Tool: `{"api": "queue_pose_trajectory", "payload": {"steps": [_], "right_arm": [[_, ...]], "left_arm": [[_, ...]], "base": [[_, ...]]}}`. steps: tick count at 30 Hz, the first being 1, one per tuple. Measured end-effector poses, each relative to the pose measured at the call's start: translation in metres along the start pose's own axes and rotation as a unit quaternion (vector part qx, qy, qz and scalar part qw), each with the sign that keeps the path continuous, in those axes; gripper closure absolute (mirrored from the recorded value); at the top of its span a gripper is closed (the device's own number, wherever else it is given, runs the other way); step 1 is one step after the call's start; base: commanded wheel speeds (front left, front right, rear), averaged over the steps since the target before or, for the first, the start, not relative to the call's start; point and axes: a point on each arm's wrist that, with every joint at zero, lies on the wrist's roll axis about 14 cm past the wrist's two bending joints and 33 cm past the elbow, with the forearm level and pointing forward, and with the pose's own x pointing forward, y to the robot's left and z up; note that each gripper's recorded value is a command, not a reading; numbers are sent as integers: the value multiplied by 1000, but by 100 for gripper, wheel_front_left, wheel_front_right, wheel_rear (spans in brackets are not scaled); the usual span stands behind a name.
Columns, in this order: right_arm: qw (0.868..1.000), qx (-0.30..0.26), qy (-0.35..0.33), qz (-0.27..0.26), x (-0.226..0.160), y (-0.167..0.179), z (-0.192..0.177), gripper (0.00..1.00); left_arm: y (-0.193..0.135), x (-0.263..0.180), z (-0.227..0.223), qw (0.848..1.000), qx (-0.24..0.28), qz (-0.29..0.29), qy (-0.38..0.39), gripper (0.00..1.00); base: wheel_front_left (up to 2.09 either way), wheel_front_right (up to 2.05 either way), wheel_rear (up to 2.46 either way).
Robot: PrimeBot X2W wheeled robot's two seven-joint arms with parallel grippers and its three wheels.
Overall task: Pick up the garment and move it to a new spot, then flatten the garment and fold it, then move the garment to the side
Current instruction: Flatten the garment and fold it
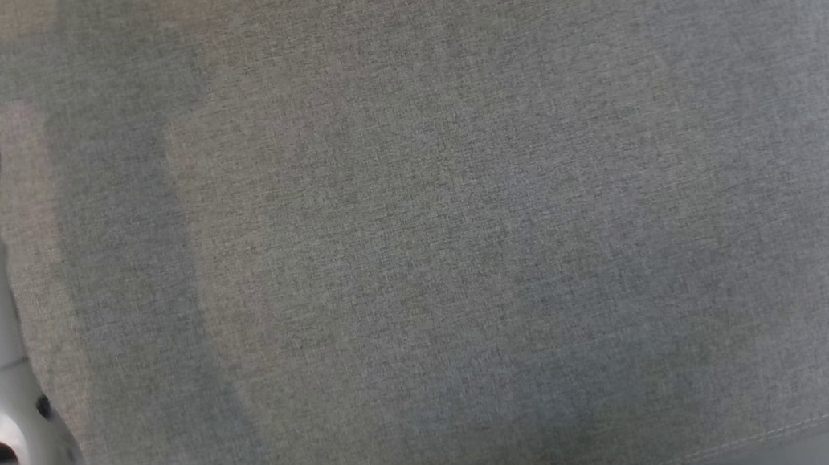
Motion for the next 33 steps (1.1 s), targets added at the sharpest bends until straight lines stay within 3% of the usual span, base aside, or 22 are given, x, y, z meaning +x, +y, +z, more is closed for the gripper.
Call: {"api": "queue_pose_trajectory", "payload": {"steps": [5,10,18,33], "right_arm": [[991,38,119,-41,-84,-17,-84,100],[966,65,236,-84,-185,-27,-129,100],[936,71,330,-95,-285,-28,-123,100],[902,84,417,-74,-392,-8,-85,100]], "left_arm": [[-1,-71,-89,992,-44,31,117,100],[-5,-169,-151,966,-69,54,243,100],[-11,-258,-161,937,-97,71,328,100],[-21,-364,-120,916,-107,79,379,100]], "base": [[0,0,0],[0,0,0],[0,0,0],[0,0,0]]}}
